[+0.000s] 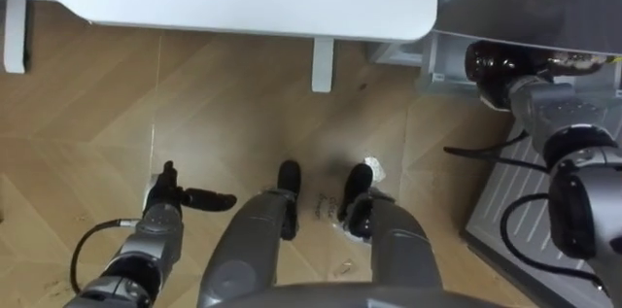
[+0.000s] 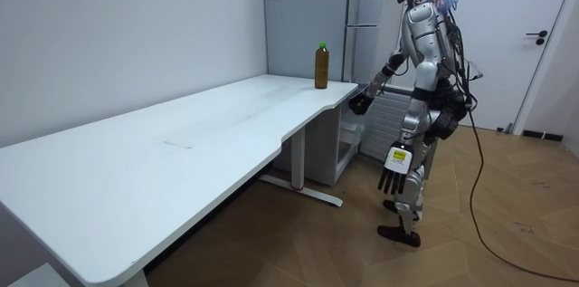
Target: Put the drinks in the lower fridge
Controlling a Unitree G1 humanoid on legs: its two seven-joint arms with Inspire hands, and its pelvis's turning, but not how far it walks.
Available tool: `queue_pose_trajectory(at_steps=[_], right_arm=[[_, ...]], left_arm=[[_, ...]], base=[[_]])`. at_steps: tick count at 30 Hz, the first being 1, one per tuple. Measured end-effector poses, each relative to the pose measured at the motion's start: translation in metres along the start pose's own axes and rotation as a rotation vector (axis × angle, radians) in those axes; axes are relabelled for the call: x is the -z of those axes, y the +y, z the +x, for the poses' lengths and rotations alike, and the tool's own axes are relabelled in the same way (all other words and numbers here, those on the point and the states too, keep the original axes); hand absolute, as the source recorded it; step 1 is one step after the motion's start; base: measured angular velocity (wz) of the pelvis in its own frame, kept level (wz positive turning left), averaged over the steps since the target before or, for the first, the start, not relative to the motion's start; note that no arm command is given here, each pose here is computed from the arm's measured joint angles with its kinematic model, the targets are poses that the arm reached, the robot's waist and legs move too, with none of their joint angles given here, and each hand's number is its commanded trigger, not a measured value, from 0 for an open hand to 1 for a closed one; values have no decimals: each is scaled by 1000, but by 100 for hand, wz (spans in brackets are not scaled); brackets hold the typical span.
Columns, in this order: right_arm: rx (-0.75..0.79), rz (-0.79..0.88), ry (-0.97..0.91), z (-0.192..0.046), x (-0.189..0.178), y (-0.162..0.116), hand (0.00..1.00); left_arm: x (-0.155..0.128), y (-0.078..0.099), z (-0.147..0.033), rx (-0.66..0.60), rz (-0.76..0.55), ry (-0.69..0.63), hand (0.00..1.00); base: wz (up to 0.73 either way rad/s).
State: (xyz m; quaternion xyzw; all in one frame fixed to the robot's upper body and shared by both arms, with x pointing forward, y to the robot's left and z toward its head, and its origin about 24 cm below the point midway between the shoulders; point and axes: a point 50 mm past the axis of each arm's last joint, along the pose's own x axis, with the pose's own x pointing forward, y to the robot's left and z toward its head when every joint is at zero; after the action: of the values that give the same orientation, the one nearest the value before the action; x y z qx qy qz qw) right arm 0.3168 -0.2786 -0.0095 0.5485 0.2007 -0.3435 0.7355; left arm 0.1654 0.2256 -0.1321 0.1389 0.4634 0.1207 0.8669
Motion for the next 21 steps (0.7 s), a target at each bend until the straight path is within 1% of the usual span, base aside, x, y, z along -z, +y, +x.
queue_pose_trajectory(at_steps=[8, 10, 17, 20, 21], right_arm=[[31, 0, -10, -1, -4, 4, 0], [17, 3, -12, -2, -4, 10, 0], [2, 41, -23, -3, -11, 17, 0], [9, 50, -47, -3, -17, 17, 0], [10, 54, -54, -4, -19, 17, 0]], left_arm=[[0, 1, 0, -26, -2, -2, 0], [0, 1, 0, -28, -2, -2, 0], [0, 1, 0, -26, 2, -3, 0], [0, 0, 0, -24, 0, -2, 0], [1, 1, 0, -24, -20, 5, 0]], base=[[4], [0], [0], [2], [0]])
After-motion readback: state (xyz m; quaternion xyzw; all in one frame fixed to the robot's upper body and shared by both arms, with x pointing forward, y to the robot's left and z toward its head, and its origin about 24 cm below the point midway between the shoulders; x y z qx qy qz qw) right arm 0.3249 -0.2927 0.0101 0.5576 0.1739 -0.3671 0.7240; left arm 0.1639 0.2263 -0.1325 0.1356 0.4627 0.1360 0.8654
